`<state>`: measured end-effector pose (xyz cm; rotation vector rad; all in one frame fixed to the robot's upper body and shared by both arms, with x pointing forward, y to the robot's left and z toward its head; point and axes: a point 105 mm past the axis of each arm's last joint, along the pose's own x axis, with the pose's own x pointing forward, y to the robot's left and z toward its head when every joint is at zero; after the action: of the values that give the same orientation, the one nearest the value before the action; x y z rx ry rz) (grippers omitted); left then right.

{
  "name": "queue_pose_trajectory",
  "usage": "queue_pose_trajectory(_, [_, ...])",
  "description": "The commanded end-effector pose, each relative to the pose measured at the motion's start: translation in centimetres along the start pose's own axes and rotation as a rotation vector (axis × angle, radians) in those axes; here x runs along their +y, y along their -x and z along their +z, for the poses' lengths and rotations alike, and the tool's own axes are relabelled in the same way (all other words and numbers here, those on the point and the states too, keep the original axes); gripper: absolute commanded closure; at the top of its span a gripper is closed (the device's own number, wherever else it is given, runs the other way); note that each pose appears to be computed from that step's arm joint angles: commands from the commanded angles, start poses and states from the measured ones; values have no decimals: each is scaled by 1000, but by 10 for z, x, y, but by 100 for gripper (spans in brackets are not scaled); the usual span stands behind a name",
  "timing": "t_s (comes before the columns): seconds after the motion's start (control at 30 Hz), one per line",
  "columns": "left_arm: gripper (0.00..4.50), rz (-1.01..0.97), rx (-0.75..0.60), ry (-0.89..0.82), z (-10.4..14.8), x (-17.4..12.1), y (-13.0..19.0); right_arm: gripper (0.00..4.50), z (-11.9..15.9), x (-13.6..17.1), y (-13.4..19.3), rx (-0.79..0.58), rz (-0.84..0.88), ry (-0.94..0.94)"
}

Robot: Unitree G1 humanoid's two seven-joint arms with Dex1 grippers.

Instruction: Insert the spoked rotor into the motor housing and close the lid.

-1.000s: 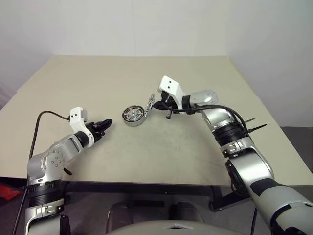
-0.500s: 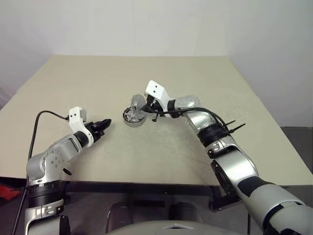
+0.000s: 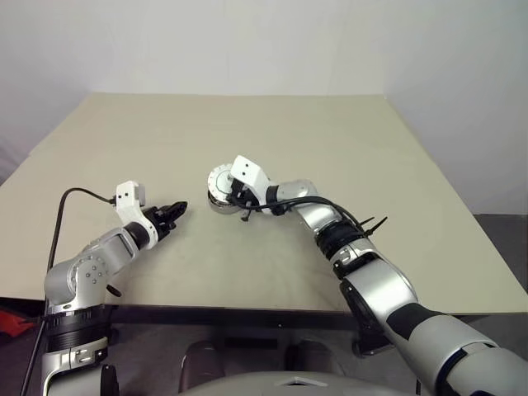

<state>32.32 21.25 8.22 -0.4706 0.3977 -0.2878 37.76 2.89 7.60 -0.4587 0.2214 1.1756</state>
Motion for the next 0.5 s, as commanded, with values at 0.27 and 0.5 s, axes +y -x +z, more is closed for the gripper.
queue_pose_trajectory(0.27, [252, -13, -56, -38, 16, -5, 4, 445, 15, 5, 22, -63, 80, -30])
queue_pose_trajectory(0.5, [252, -27, -51, -36, 14, -9, 1, 445, 68, -21, 45, -239, -6, -1])
